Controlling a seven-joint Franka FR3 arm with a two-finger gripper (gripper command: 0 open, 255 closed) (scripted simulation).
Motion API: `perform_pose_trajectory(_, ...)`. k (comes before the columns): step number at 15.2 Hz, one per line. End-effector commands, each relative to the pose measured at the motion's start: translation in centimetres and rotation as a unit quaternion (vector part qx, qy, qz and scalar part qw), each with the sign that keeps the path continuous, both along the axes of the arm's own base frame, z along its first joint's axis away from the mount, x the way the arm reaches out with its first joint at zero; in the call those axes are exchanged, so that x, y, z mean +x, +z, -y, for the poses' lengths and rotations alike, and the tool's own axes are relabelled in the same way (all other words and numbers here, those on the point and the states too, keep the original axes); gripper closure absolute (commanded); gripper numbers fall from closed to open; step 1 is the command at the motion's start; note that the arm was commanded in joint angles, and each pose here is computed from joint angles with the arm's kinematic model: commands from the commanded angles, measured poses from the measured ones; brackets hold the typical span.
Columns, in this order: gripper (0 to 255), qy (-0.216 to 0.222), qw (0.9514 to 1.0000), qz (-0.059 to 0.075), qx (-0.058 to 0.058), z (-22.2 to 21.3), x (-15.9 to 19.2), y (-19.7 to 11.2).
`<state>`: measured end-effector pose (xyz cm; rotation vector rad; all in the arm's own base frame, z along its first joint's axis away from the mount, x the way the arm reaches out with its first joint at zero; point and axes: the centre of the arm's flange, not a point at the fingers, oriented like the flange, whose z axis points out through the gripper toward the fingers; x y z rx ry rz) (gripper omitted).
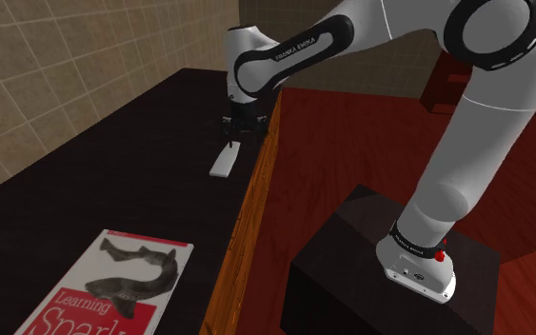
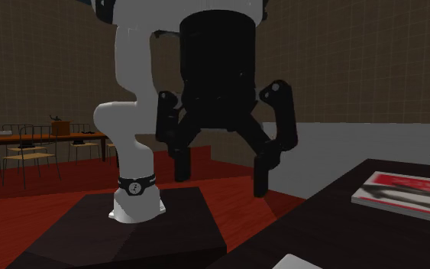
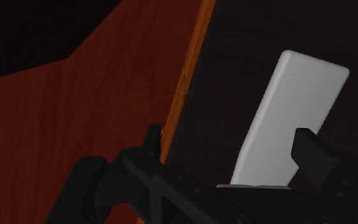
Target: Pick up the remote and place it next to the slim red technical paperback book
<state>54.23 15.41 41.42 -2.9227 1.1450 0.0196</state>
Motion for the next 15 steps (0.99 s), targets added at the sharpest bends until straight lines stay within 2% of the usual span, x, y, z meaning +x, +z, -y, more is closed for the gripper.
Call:
perform_pose_trajectory(1,0,-0.035,0.9994,0.0,-0.001,-0.2,2.3,-1.1)
perform_pose_trajectory(4,0,-0.084,0.9965,0.0,-0.002,-0.6,5.7,-2.9)
perform_pose_trajectory(7,0,-0.13,0.9915,-0.001,-0.004,-0.7,9.1,-4.7)
perform_pose_trajectory(15,0,-0.13,0.9915,-0.001,-0.004,-0.7,9.1,-8.7)
